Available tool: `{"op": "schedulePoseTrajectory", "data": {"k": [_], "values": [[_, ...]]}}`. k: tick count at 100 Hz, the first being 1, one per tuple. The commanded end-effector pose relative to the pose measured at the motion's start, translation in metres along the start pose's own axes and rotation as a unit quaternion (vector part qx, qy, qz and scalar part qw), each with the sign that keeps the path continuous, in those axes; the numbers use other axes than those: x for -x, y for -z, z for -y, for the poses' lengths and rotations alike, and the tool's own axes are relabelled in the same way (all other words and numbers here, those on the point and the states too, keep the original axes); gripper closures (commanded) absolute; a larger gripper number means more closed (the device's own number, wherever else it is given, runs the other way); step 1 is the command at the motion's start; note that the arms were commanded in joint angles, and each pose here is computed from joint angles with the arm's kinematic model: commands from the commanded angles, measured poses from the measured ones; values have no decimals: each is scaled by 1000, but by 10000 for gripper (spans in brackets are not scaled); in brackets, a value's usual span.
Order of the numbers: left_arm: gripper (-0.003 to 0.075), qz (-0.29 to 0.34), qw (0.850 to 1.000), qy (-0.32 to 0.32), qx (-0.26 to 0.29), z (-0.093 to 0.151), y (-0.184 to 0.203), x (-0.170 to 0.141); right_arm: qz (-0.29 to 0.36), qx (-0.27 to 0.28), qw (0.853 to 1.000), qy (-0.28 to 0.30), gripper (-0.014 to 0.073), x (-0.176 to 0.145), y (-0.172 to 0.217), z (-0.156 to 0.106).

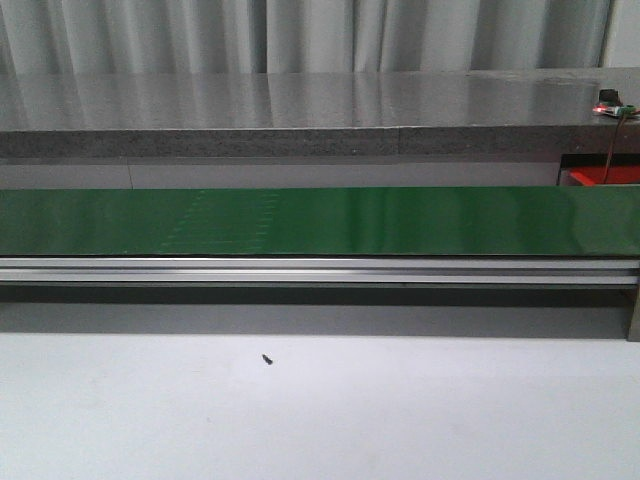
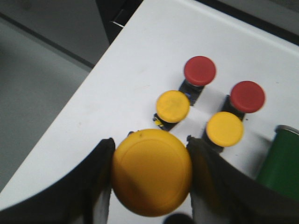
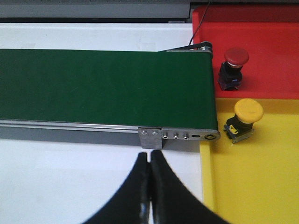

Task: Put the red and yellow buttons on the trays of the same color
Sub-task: 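Carry the yellow button onto the belt start and release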

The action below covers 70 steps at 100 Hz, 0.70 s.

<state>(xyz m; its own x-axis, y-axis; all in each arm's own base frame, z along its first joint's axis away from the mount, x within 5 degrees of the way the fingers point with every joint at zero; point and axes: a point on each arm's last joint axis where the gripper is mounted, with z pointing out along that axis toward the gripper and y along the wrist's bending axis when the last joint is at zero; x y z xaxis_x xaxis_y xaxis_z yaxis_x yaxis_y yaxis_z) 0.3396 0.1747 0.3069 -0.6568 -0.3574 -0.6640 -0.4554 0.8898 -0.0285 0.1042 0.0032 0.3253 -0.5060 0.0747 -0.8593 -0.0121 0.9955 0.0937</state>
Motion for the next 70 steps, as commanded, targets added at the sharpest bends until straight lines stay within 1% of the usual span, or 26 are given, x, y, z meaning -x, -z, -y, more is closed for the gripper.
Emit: {"op": "schedulePoseTrajectory", "data": {"k": [1, 29, 42, 56, 70], "values": [[563, 66, 998, -10, -21, 18, 36, 11, 49, 1, 999, 2, 663, 13, 5, -1], [563, 57, 993, -65, -79, 72, 56, -15, 49, 1, 999, 2, 663, 13, 5, -1], [563, 47, 989, -90, -105, 96, 54, -27, 48, 1, 999, 2, 663, 13, 5, -1], [563, 44, 987, -101, -119, 109, 47, -38, 48, 1, 999, 2, 663, 13, 5, -1], [563, 30, 987, -99, -120, 111, 37, -44, 48, 1, 999, 2, 663, 13, 5, -1]]}}
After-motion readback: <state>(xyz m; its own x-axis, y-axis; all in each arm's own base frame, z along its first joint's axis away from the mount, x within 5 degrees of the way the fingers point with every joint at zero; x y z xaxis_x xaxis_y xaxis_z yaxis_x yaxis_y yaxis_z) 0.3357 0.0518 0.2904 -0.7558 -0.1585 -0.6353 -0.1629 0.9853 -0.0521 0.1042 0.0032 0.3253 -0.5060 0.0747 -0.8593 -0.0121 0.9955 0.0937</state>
